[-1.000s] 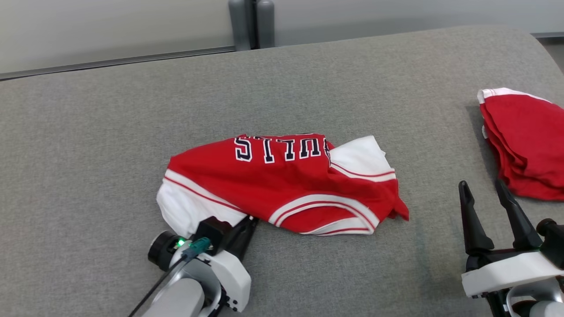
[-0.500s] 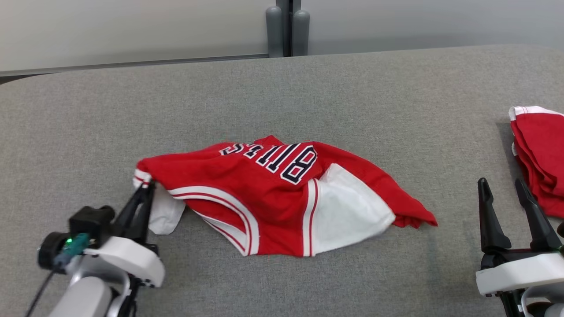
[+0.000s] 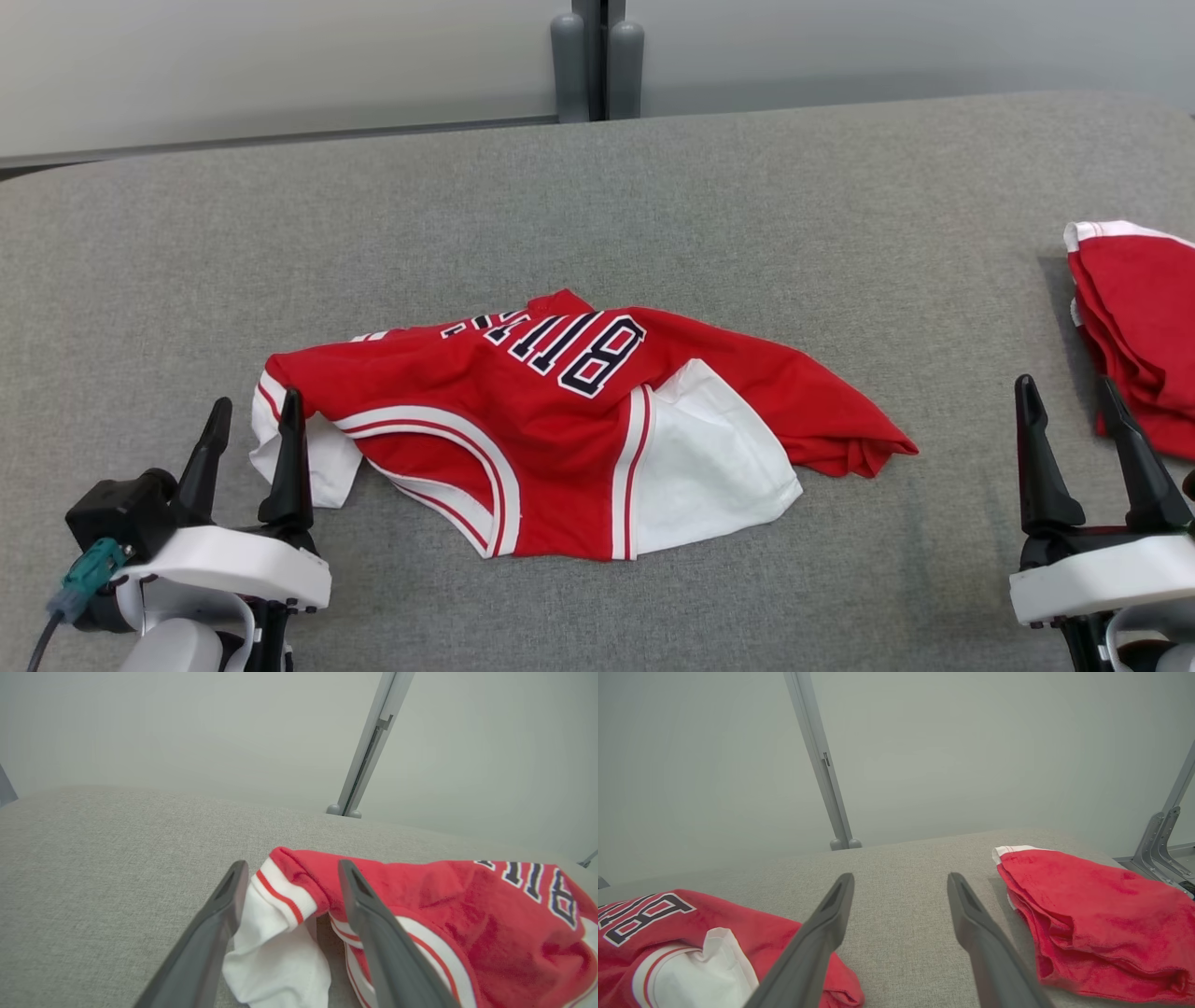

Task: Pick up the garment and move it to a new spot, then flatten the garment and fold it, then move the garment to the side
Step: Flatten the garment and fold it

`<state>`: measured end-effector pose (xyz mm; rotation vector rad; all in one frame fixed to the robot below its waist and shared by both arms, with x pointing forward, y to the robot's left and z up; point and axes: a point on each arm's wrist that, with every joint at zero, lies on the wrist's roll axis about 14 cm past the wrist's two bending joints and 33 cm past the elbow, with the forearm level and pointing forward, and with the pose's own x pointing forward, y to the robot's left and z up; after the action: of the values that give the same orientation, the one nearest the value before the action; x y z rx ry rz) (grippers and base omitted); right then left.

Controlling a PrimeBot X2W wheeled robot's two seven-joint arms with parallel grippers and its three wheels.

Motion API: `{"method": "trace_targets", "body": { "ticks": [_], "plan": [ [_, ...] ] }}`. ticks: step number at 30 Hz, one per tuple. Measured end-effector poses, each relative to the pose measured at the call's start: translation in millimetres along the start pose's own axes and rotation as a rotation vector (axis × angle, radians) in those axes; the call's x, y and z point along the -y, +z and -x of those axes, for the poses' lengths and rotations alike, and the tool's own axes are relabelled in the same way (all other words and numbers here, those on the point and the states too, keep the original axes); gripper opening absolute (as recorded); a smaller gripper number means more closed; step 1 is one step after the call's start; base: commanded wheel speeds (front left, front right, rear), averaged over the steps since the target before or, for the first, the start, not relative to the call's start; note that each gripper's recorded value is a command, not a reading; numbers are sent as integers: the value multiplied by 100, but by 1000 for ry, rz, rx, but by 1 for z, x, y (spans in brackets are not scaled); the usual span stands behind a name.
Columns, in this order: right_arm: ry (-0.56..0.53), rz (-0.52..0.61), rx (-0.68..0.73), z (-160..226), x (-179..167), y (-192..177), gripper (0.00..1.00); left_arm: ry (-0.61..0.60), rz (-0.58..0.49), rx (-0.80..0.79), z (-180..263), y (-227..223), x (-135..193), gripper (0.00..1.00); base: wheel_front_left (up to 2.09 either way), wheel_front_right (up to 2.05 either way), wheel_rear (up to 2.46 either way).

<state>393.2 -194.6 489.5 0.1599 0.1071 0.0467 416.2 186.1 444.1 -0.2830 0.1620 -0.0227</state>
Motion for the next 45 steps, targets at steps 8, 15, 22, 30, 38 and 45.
{"method": "trace_targets", "body": {
  "ticks": [8,15,22,30,38,45],
  "plan": [
    [16,17,22,12,-4,13,100,-30,-16,196,20,54,29,100,0,0,0],
    [37,32,33,26,-9,21,100,-107,-90,274,47,74,61,100,0,0,0],
    [43,36,38,35,-10,25,100,-135,-77,213,59,59,75,100,0,0,0],
    [47,35,29,34,-11,23,100,-127,-76,182,58,51,72,100,0,0,0],
    [51,37,22,27,-12,21,100,-256,-90,125,49,40,104,100,0,0,0],
    [57,34,0,10,-14,13,100,-563,-80,-58,44,-15,187,100,0,0,0]
  ]
}}
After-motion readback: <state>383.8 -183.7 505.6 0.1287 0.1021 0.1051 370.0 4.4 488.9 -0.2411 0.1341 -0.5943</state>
